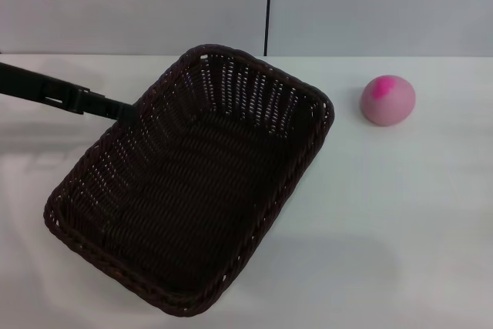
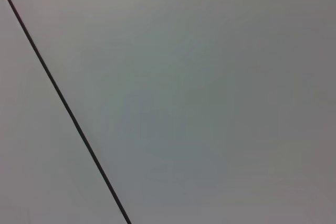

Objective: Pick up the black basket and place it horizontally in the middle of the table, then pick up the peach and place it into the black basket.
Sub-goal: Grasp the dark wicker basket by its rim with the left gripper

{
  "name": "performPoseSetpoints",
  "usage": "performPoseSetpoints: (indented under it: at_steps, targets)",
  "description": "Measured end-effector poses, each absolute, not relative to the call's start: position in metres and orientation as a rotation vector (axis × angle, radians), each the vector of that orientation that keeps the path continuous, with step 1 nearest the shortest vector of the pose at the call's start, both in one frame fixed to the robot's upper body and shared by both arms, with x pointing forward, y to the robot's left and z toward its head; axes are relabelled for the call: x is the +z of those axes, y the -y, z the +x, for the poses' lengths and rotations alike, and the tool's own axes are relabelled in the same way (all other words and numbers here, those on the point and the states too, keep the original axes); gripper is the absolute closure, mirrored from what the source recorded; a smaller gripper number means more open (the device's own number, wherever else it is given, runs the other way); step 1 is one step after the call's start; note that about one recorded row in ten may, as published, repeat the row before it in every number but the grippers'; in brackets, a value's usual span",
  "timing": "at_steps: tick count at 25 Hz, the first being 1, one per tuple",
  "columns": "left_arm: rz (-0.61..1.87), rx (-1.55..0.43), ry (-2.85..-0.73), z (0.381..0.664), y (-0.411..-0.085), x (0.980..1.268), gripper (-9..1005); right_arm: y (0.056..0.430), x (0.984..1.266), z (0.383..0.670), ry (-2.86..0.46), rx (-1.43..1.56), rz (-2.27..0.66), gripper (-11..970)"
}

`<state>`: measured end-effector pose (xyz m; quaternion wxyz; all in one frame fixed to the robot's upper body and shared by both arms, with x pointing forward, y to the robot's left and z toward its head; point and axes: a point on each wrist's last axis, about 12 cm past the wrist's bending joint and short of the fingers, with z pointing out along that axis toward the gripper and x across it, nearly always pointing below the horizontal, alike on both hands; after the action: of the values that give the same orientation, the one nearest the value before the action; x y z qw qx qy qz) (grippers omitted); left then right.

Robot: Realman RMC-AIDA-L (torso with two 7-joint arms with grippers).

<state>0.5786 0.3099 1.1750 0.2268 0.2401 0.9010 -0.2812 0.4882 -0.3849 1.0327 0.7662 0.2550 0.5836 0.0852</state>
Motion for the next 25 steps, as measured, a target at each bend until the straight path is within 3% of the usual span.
performPoseSetpoints:
  at_steps: [18, 25]
  targets:
    - [0.702, -0.688, -2.559, 0.583, -0.295, 1.162, 181, 0.386, 1.030, 0.487, -1.285, 0.180, 0.565, 387]
    - [0.738, -0.650, -2.592, 0.583, -0.289, 1.158, 276, 0.386, 1.029, 0.487, -1.294, 0.178, 0.571, 389]
